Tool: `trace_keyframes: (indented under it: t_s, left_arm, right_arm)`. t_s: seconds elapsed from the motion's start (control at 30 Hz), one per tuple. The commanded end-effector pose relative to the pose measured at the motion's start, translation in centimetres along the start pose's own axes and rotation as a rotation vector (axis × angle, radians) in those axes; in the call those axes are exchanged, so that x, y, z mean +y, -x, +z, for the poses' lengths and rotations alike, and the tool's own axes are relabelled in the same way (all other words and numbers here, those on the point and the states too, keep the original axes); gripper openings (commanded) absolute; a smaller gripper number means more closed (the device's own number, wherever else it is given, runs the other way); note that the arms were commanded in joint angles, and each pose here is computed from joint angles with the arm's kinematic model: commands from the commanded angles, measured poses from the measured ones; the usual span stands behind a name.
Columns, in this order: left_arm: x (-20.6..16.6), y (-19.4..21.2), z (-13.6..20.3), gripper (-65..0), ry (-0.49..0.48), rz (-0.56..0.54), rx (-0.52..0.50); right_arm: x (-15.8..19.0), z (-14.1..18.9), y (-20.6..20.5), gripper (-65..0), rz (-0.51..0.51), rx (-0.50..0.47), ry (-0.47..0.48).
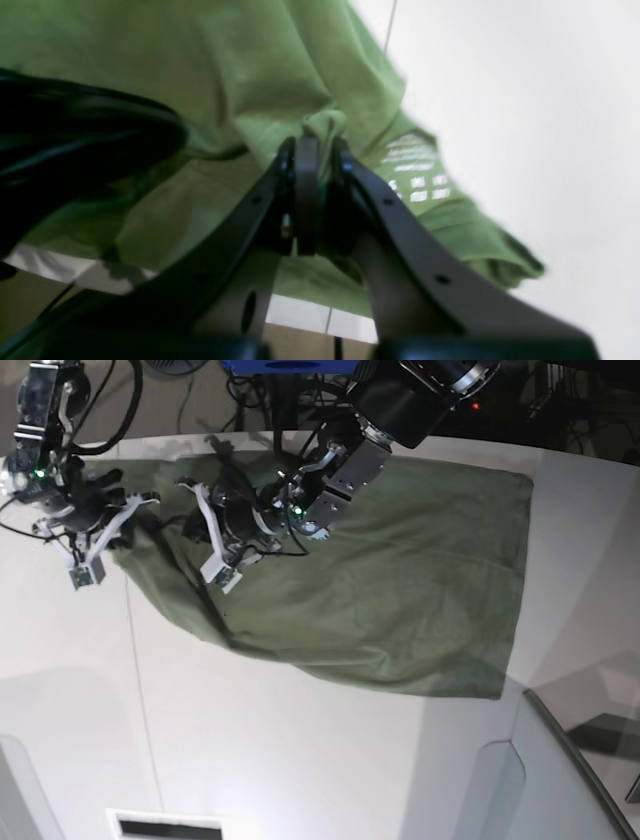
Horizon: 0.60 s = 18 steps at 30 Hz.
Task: Layout the t-shirt on the table in an organized manner, then fold the t-shirt properly
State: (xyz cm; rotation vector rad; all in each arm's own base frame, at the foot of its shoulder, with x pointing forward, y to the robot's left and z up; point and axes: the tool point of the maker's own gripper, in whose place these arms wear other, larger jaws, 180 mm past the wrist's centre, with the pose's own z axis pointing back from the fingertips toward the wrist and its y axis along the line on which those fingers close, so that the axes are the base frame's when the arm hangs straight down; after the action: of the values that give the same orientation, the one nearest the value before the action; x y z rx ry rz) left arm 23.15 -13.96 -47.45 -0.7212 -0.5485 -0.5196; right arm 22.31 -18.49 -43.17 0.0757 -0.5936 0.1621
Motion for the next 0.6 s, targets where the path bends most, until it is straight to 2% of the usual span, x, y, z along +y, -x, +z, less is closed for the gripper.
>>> trace_keyframes:
  t_s: [0.0,0.13,0.3,0.57]
  left_arm:
    - [-0.3,-1.7,-0.2,-65.0,0.013,-0.006,-0.037]
    - [0.8,-0.9,-0.6,-65.0,-0.006,0.004,-0.003]
    - [0.9,-0.5,-0.6,-65.0,-0.009,0.009,0.005]
    - [0.8,-1.4,0.0,-65.0,-0.005,-0.010,-0.020]
  right_arm:
    - [-0.2,0.8,-1.6,-65.0,0.016,-0.054,0.009]
    - [0.0,2.4,-2.1,-65.0,0.044,-0.078,0.023]
    - [0.1,2.3,0.1,-65.0,0.044,0.030,0.021]
    - [1.1,0.1,5.5,-65.0,-0.030,0.202,-0.031]
